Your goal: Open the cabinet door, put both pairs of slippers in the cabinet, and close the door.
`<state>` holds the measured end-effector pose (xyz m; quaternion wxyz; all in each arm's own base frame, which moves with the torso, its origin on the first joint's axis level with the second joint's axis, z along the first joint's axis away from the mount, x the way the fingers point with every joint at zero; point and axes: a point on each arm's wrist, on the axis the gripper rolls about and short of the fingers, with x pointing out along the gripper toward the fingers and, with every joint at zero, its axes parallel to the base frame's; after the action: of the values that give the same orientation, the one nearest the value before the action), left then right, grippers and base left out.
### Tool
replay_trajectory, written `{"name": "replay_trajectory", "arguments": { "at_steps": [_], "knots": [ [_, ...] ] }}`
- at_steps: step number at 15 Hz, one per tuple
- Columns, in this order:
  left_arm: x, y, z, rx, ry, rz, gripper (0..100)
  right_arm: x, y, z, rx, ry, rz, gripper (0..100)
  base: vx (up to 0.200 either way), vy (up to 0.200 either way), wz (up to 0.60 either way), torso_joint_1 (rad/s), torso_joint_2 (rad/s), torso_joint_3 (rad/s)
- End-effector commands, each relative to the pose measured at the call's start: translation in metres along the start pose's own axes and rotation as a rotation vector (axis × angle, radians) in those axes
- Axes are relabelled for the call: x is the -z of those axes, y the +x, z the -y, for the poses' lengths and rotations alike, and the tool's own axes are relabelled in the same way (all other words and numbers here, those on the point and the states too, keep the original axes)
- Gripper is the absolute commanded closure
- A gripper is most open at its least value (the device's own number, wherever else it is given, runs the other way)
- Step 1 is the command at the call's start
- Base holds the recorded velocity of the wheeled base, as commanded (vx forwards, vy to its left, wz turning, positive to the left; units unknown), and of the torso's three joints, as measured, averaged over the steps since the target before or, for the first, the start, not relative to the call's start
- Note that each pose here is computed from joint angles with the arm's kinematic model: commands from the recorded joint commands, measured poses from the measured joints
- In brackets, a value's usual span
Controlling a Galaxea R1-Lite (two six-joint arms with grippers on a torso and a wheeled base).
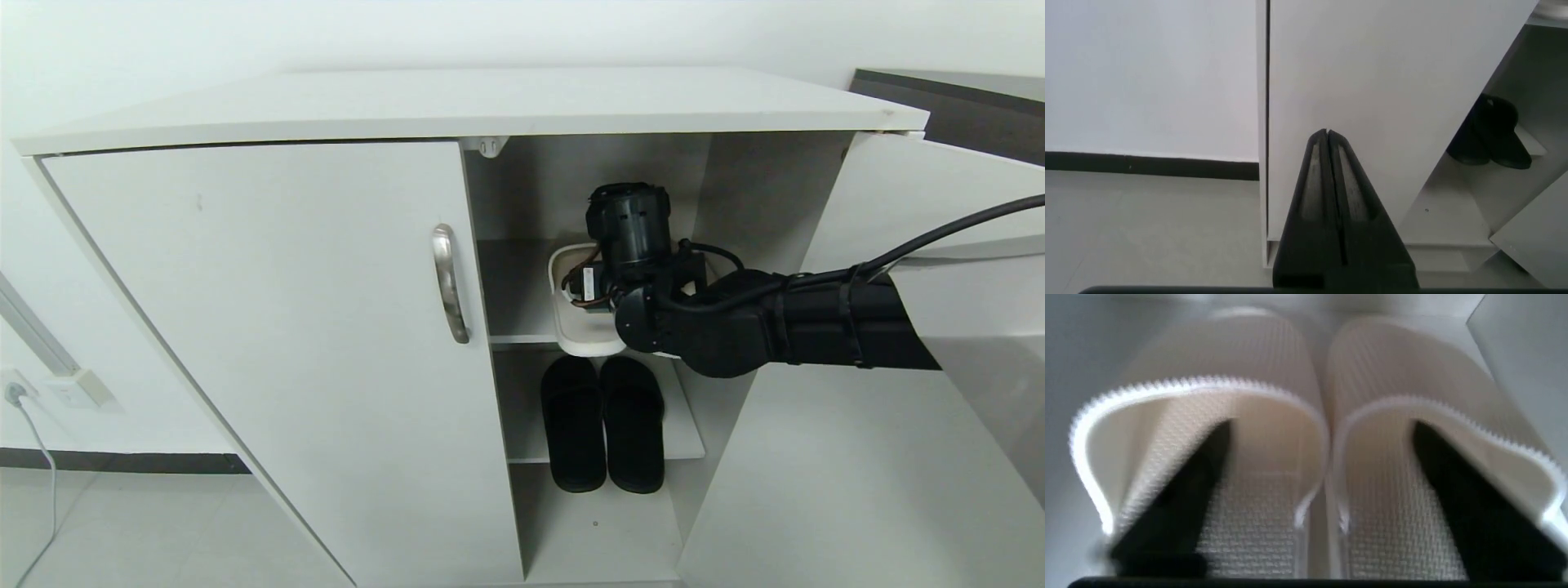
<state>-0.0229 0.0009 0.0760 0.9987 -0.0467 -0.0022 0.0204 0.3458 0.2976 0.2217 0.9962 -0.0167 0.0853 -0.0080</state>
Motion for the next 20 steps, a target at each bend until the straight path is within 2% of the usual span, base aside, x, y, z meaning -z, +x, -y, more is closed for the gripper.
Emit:
{"name": "replay_trajectory", "arguments": {
  "at_steps": [1, 9, 11, 14, 18, 19, 20],
  "knots": [
    [0.000, 0.000, 0.000, -0.002, 0.000, 0.001, 100, -0.001, -0.007, 0.003, -0.004, -0.007, -0.006, 0, 0.000, 0.000, 0.00, 0.000, 0.00, 0.000],
    [0.000, 0.000, 0.000, -0.002, 0.000, 0.001, 100, -0.013, -0.077, 0.015, -0.096, 0.006, 0.016, 0, 0.000, 0.000, 0.00, 0.000, 0.00, 0.000],
    [0.000, 0.000, 0.000, -0.002, 0.000, -0.001, 100, -0.009, -0.107, 0.019, -0.155, 0.007, 0.024, 0, 0.000, 0.000, 0.00, 0.000, 0.00, 0.000],
    [0.000, 0.000, 0.000, 0.000, 0.000, 0.001, 100, 0.001, -0.125, 0.032, -0.189, 0.039, 0.030, 0, 0.000, 0.000, 0.00, 0.000, 0.00, 0.000],
    [0.000, 0.000, 0.000, 0.001, 0.000, -0.001, 100, 0.020, -0.157, 0.044, -0.301, 0.018, 0.017, 0, 0.000, 0.000, 0.00, 0.000, 0.00, 0.000],
    [0.000, 0.000, 0.000, 0.001, 0.000, -0.003, 100, 0.021, -0.160, 0.044, -0.321, 0.015, 0.013, 100, 0.000, 0.000, 0.00, 0.000, 0.00, 0.000],
    [0.000, 0.000, 0.000, 0.000, 0.000, -0.001, 100, 0.021, -0.160, 0.044, -0.340, 0.013, 0.009, 100, 0.000, 0.000, 0.00, 0.000, 0.00, 0.000]
  ]
}}
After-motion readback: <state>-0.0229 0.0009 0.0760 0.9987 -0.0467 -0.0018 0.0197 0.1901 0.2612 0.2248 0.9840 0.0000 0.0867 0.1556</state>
